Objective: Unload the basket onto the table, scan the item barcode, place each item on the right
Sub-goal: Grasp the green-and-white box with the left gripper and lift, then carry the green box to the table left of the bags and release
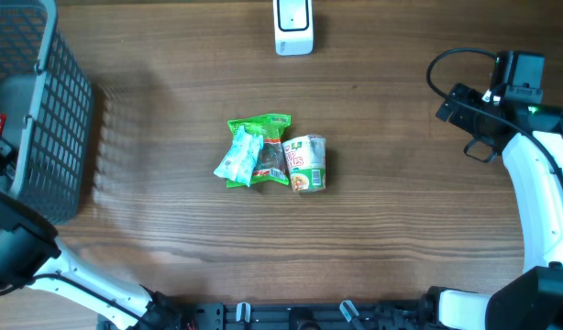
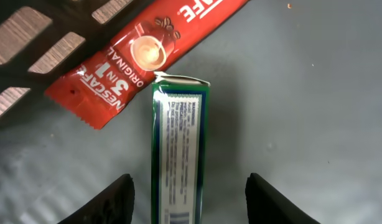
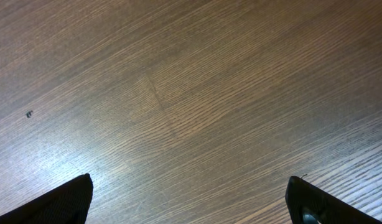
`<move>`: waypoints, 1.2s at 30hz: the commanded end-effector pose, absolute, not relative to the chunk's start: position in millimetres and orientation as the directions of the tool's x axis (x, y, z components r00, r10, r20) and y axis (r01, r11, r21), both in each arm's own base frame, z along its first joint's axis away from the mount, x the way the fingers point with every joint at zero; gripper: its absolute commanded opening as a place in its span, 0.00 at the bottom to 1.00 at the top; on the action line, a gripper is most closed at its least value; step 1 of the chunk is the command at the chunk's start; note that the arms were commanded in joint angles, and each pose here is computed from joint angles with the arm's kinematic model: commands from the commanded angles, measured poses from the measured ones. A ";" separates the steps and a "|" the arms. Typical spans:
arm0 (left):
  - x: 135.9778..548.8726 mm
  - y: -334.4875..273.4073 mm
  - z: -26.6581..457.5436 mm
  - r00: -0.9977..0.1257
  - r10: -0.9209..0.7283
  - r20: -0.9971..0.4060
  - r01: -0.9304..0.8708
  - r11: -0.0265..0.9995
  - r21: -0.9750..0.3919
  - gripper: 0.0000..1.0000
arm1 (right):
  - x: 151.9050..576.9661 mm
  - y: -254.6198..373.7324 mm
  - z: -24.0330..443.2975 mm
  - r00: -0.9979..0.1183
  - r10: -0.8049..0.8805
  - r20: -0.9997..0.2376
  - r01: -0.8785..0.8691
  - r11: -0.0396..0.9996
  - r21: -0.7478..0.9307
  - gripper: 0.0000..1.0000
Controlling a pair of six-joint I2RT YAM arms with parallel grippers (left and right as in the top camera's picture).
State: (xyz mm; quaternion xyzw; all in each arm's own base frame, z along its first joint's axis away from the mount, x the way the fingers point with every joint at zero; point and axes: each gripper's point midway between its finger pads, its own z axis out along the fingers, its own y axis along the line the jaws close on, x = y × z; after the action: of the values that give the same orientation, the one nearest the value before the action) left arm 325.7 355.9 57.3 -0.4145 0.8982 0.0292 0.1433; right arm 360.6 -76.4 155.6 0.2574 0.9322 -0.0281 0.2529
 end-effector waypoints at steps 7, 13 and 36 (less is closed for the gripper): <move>322.4 355.7 24.6 -0.619 -0.751 -0.228 -0.760 0.646 -0.064 0.15 | 364.9 -77.2 165.0 -0.733 0.453 -0.508 0.484 0.872 0.079 1.00; 336.0 360.4 64.8 -0.606 -0.736 -0.301 -0.747 0.657 -0.101 0.23 | 365.0 -77.2 165.0 -0.733 0.453 -0.508 0.484 0.872 0.079 1.00; 412.2 88.8 362.0 -0.510 -0.394 -0.765 -0.429 0.887 -0.171 0.15 | 364.9 -77.2 165.0 -0.733 0.453 -0.508 0.484 0.872 0.079 1.00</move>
State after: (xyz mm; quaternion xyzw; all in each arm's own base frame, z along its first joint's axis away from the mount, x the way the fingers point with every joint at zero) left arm 410.6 128.5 362.2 -0.2539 0.8606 -0.0112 0.4414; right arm 360.6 -76.3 155.6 0.2574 0.9323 -0.0281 0.2527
